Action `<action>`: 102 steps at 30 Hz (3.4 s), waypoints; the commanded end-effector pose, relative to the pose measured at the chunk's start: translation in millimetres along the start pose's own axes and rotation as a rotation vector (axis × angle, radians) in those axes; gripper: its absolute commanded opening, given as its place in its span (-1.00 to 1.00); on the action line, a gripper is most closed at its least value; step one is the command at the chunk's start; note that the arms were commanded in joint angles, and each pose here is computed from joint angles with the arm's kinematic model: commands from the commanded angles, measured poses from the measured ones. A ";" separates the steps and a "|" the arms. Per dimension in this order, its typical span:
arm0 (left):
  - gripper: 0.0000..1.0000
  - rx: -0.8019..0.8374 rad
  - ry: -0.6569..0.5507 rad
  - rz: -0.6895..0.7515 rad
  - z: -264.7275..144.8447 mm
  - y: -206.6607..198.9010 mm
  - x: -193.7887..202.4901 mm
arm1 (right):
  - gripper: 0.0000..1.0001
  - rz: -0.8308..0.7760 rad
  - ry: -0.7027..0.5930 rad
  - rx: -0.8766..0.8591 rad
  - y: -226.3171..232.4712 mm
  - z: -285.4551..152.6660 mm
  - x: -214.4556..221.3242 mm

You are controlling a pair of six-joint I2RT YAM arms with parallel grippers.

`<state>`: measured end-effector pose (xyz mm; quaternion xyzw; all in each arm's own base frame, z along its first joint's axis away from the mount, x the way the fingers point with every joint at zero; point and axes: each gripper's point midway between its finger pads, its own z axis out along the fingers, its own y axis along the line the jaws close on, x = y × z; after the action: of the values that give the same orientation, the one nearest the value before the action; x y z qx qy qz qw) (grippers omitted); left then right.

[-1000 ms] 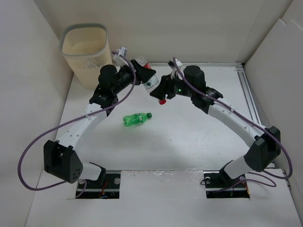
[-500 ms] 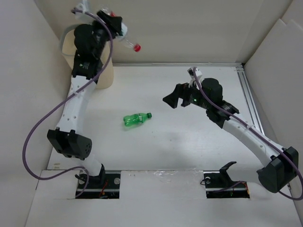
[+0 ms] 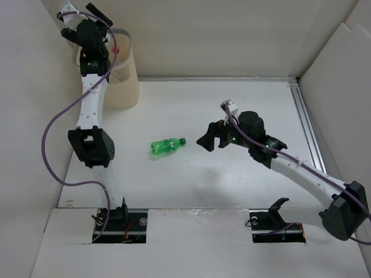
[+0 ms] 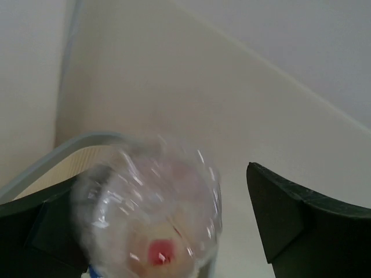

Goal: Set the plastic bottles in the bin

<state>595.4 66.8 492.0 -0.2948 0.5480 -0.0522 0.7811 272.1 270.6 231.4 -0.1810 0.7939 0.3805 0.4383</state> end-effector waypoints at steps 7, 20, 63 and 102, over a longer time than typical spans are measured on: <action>1.00 -0.128 -0.100 0.018 27.5 42.8 -25.5 | 1.00 -0.080 0.057 0.050 1.0 33.1 33.0; 1.00 0.110 0.180 0.033 -100.2 -25.1 -54.8 | 1.00 0.172 0.139 0.426 -16.1 109.7 26.6; 1.00 0.352 0.512 0.103 -289.8 -17.2 8.2 | -0.79 0.947 0.166 0.774 -34.6 233.4 152.5; 1.00 1.382 1.025 -0.262 -480.4 -214.8 137.4 | -1.00 -0.123 -0.553 -0.095 11.2 -79.8 -174.8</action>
<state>278.8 -353.1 347.5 0.2237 0.6822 -0.5712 0.3979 333.2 208.9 363.1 -0.1062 0.6787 0.3911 0.6124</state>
